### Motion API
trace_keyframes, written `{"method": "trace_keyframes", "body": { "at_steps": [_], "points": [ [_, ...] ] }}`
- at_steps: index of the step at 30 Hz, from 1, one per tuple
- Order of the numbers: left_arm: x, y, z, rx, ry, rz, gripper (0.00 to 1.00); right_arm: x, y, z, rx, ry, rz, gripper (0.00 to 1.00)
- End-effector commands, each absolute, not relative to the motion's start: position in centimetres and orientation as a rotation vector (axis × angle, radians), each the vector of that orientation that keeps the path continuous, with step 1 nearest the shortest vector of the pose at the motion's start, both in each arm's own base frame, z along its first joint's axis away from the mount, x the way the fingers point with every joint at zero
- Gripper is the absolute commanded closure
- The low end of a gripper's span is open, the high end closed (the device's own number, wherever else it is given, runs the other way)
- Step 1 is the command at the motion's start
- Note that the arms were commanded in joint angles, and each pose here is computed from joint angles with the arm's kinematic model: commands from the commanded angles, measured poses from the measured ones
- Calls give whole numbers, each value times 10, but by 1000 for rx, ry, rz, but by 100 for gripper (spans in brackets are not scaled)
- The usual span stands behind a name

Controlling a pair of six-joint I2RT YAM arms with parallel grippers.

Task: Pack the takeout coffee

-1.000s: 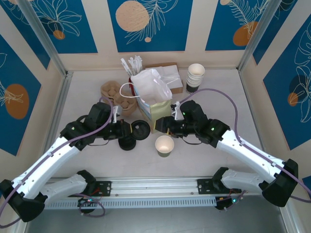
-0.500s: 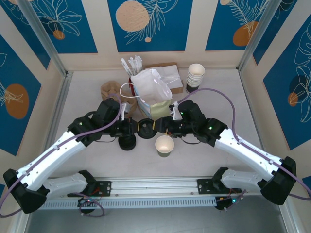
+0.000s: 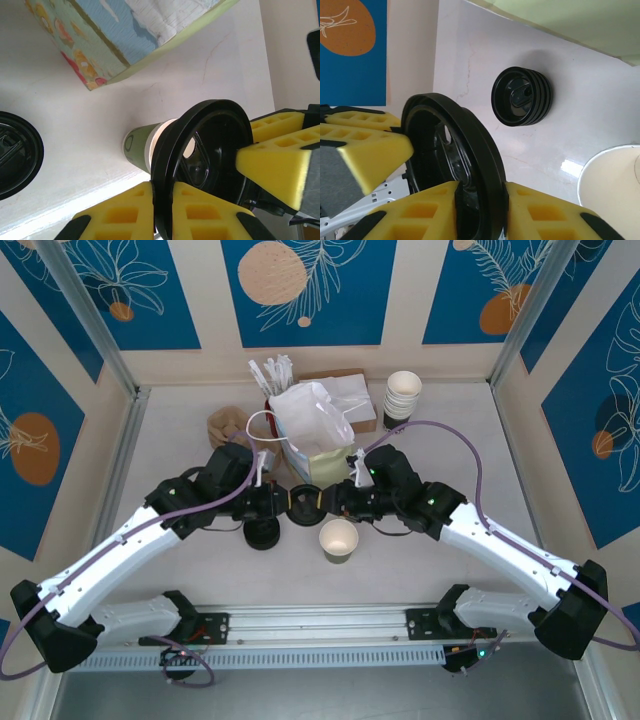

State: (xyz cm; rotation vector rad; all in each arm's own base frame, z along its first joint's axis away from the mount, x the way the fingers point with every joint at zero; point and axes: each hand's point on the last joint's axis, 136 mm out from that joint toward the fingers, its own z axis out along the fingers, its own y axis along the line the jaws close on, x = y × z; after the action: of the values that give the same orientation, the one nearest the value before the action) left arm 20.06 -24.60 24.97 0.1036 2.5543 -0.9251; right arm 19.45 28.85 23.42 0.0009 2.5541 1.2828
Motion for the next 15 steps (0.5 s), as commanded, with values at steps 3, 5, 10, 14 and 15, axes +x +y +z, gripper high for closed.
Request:
{"method": "trace_keyframes", "body": {
  "at_steps": [3, 5, 10, 14, 15],
  "points": [
    [200, -260, 267, 134, 2512, -981, 88, 194, 292, 250, -39, 2522, 1299, 77],
    [199, -261, 267, 136, 2512, -981, 88, 195, 289, 250, -32, 2522, 1283, 81],
    [198, -264, 269, 150, 2505, -990, 87, 196, 285, 250, -26, 2524, 1250, 91],
    [198, -268, 274, 168, 2488, -1004, 80, 197, 279, 249, -18, 2531, 1223, 98],
    [198, -269, 276, 173, 2481, -1008, 79, 197, 278, 249, -12, 2532, 1212, 99]
  ]
}}
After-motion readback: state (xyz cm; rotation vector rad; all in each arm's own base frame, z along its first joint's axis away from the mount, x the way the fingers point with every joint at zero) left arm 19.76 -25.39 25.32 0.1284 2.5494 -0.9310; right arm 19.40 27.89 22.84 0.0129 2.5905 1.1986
